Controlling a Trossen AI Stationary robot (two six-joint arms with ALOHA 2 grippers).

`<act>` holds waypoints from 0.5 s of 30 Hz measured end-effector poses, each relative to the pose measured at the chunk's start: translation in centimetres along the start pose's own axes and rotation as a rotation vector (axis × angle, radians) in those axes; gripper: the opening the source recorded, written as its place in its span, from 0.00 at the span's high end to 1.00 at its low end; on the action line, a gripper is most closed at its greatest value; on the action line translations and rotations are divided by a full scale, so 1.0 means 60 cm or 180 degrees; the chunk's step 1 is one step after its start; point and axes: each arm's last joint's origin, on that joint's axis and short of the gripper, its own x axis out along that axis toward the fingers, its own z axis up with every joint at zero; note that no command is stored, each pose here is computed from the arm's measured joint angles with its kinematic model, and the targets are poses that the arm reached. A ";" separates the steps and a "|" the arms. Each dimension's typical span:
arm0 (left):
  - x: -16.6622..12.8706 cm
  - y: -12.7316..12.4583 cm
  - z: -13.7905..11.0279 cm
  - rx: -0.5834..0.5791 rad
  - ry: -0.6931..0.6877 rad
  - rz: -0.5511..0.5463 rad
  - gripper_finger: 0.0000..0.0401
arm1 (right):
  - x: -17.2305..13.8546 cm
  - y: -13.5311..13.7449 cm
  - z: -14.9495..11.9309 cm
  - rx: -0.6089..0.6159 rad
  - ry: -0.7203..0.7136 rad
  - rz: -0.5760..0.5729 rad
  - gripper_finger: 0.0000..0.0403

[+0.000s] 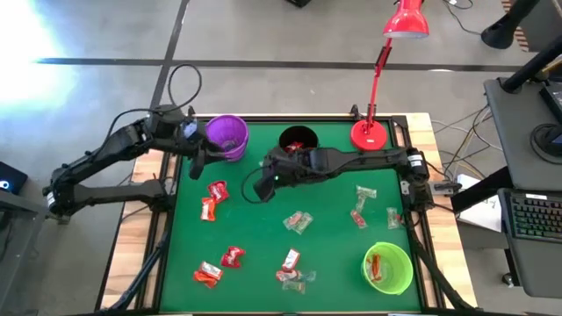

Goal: Sort candy
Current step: Put the green gummy into the violet bucket

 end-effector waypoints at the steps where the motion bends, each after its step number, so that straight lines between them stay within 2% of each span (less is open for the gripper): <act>1: 0.005 0.002 0.003 -0.0038 -0.0020 -0.0002 0.70 | -0.008 0.001 0.011 -0.0046 -0.0087 0.0028 0.97; 7: 0.031 0.012 0.018 -0.0241 -0.0095 -0.0010 0.70 | -0.036 -0.010 0.061 -0.0219 -0.0395 0.0074 0.97; 15: 0.059 0.023 0.042 -0.0330 -0.0361 -0.0053 0.70 | -0.043 -0.025 0.090 -0.0292 -0.0553 0.0101 0.97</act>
